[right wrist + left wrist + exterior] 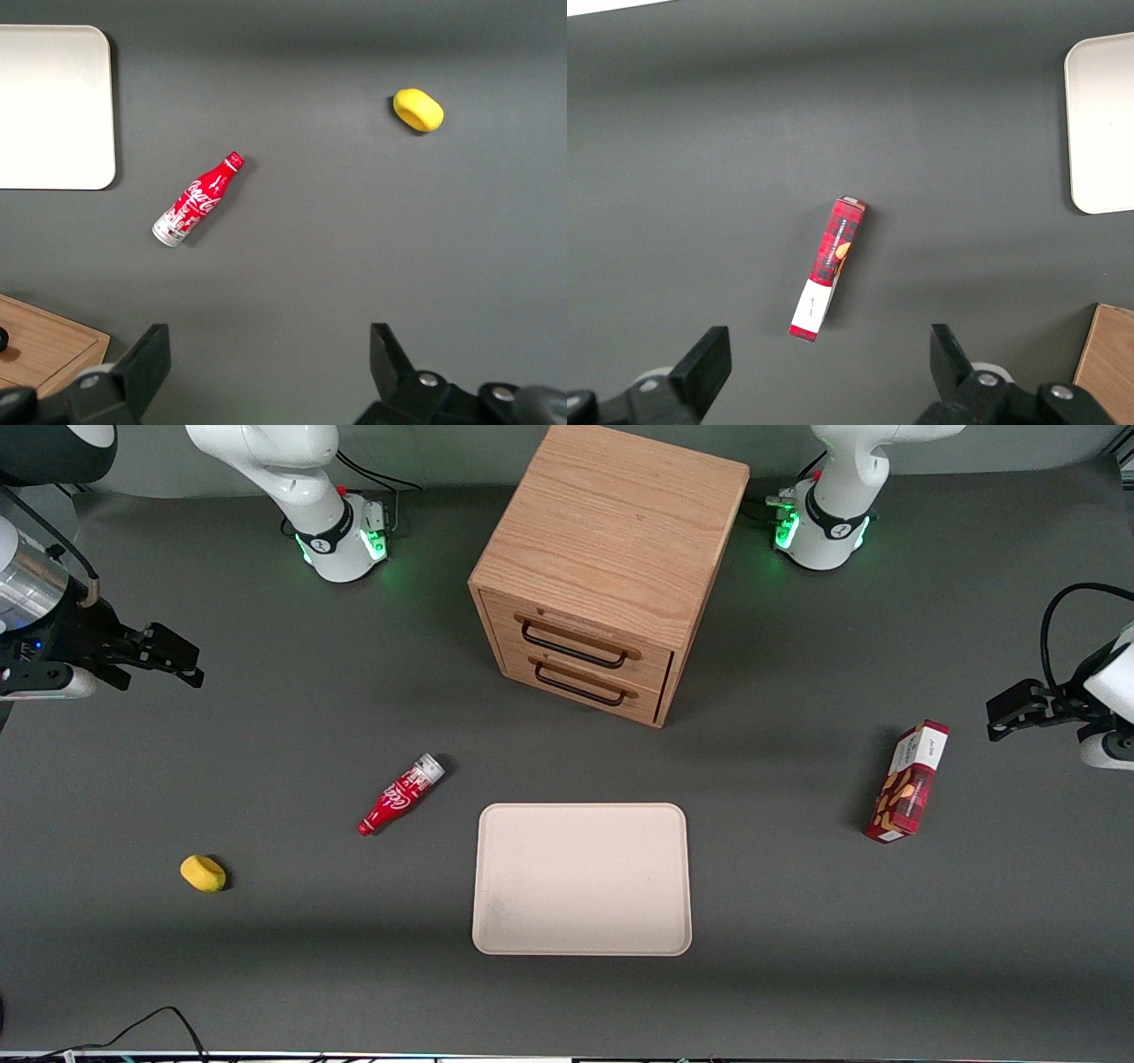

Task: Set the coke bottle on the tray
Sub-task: 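Move the right gripper down toward the red Coca-Cola bottle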

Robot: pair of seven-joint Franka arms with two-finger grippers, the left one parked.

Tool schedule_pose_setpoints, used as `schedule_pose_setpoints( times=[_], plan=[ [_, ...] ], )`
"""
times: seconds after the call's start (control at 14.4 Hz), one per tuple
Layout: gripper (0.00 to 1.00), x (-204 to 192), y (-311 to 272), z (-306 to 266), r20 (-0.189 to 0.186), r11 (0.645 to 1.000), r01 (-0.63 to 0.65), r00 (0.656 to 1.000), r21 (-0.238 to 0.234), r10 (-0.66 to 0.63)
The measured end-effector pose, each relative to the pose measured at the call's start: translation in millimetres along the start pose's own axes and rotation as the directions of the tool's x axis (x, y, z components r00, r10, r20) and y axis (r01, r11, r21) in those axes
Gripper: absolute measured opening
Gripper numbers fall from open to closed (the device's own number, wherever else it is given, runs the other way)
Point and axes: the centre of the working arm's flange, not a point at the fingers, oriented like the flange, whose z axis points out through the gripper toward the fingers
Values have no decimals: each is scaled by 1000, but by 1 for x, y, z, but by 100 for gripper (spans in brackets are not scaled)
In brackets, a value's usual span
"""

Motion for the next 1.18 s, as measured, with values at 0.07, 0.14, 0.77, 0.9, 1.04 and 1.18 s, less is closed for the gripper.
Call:
schedule_pose_setpoints(
  times=[0.07, 0.14, 0.77, 0.9, 1.04, 1.18],
  plan=[
    [100, 0, 0, 0, 1, 1000, 0, 1000, 0, 0],
    [100, 0, 0, 1, 3, 1000, 0, 1000, 0, 0],
    [100, 48, -70, 103, 93, 946, -323, 943, 32, 319],
    [100, 57, -86, 142, 145, 899, -438, 890, 9, 432],
    [100, 63, -96, 182, 177, 849, -528, 834, -15, 522],
    [100, 62, -106, 225, 193, 805, -592, 787, -34, 586]
  ],
)
